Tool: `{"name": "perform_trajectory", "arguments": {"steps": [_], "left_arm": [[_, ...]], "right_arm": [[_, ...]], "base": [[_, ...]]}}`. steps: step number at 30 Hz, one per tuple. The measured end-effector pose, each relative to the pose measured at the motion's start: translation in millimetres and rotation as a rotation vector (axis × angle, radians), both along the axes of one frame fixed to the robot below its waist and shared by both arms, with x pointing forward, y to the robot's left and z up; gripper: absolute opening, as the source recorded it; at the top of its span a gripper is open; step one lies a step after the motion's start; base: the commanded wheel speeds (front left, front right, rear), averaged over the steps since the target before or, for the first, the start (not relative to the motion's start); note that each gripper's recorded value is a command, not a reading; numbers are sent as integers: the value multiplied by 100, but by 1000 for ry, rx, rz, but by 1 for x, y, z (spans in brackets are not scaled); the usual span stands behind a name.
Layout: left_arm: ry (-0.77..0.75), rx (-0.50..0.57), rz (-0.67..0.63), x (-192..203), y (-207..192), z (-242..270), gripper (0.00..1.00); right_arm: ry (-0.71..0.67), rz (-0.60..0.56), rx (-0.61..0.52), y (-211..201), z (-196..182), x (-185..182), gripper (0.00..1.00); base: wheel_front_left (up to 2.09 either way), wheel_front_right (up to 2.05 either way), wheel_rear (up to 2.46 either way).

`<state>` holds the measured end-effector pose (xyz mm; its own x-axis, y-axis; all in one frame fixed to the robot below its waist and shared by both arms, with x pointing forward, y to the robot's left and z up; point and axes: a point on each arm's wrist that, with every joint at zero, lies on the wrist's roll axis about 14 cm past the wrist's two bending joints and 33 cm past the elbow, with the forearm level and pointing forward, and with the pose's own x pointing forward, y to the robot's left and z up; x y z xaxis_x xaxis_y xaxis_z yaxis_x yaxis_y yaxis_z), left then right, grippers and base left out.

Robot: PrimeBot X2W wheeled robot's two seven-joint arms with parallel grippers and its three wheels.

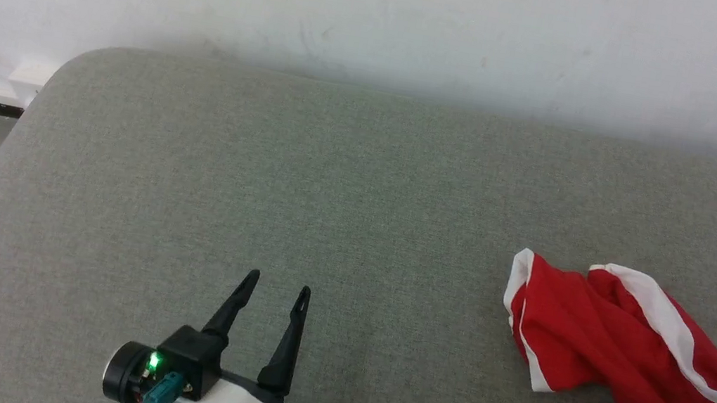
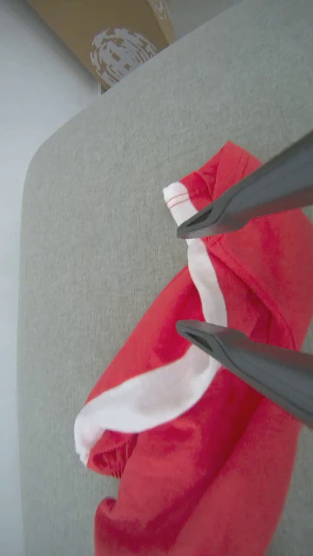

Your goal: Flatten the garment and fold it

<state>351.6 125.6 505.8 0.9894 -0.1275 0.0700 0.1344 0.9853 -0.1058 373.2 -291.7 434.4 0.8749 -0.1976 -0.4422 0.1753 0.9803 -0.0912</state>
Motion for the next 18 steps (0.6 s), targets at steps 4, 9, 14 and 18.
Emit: {"name": "perform_trajectory", "arguments": {"steps": [4, 9, 14, 18], "left_arm": [[5, 6, -25, 1, -8, -2, 100], [11, -6, -45, 3, -16, -4, 100], [19, -5, -55, 2, -19, -6, 100], [24, -5, -41, 2, -14, -8, 100]], "right_arm": [[-127, 112, 44, 44, 19, 16, 100], [-217, 327, 84, 111, 46, 26, 100], [-76, 566, 112, 174, 34, 13, 100], [66, 614, 46, 176, 11, 13, 100]], "base": [[0, 0, 0], [0, 0, 0], [0, 0, 0], [0, 0, 0]]}}
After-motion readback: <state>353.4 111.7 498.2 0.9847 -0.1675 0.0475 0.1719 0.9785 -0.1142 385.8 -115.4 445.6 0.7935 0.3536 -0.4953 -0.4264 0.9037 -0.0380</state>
